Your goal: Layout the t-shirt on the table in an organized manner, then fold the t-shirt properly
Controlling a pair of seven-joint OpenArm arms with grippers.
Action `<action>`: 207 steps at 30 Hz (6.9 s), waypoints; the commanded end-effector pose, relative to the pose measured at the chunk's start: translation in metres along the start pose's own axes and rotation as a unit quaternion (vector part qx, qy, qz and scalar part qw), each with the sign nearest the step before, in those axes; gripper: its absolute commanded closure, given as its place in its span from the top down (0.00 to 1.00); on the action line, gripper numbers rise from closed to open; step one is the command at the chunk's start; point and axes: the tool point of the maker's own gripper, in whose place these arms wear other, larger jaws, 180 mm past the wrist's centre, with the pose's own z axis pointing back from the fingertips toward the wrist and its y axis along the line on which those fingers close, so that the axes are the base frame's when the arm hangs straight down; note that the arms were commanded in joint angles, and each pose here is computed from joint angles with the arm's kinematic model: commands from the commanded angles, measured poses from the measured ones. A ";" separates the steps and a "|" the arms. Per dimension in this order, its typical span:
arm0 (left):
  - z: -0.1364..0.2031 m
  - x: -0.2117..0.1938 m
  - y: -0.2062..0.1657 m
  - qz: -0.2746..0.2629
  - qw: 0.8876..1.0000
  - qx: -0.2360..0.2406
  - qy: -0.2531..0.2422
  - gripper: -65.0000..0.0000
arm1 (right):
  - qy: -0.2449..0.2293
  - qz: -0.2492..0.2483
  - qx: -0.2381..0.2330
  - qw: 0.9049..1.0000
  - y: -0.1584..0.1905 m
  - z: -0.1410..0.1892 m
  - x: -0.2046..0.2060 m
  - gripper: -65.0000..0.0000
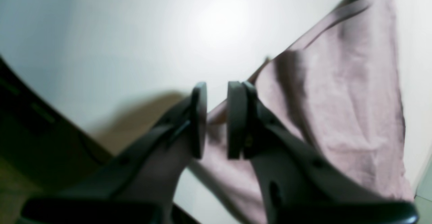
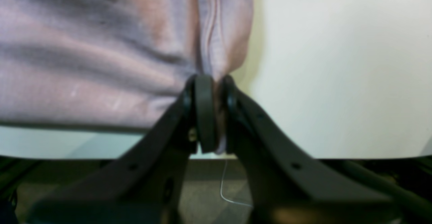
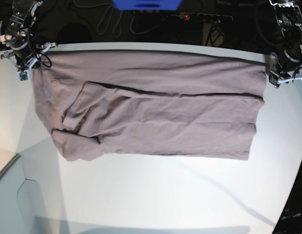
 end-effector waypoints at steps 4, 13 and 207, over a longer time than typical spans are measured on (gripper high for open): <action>0.007 0.023 -0.018 -0.013 0.999 -0.023 -0.030 0.17 | -0.016 0.009 -0.014 1.000 -0.010 0.004 0.012 0.00; 0.015 0.029 -0.024 -0.004 0.999 -0.032 -0.020 0.30 | -0.039 0.026 -0.034 0.998 -0.019 0.017 0.030 0.32; -0.151 0.032 -0.174 -0.311 0.946 -0.005 -0.094 0.00 | -0.226 -0.121 0.021 0.966 -0.015 -0.084 0.240 0.23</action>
